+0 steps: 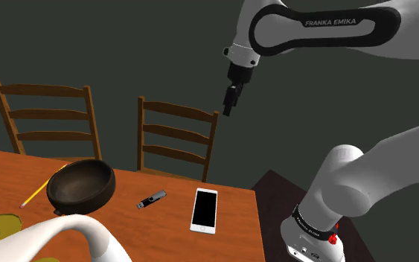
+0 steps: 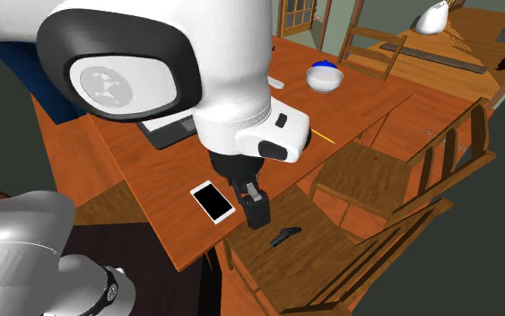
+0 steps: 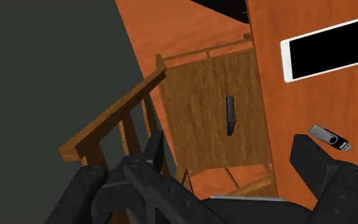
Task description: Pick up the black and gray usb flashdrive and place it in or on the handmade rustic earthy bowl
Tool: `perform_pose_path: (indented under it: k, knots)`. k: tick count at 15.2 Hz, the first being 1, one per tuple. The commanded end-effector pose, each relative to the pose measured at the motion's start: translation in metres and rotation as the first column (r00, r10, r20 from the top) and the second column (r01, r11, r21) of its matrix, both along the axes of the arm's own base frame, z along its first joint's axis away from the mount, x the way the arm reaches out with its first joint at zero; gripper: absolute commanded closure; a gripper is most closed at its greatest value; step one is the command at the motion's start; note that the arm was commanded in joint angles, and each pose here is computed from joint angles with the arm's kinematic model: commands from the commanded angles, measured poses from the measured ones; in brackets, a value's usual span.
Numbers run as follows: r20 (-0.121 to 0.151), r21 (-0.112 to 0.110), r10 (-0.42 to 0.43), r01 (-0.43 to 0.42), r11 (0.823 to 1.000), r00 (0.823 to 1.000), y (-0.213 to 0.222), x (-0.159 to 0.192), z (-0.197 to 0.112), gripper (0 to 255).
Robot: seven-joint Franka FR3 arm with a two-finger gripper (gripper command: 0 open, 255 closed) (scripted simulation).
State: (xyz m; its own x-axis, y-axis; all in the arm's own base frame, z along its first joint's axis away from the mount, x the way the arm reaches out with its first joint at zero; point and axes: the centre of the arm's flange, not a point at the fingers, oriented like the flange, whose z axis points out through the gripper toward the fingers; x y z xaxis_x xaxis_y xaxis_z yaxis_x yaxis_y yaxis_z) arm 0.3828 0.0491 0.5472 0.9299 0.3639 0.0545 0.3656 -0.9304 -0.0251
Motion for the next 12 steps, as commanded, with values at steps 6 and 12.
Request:
perform_pose_path:
  k: [6,12]
  knots:
    - [-0.008,-0.012,0.247,-0.247,0.969,0.969,0.070,0.043,-0.052,0]
    - [-0.019,-0.021,0.445,-0.445,0.895,0.896,0.133,0.065,-0.096,0]
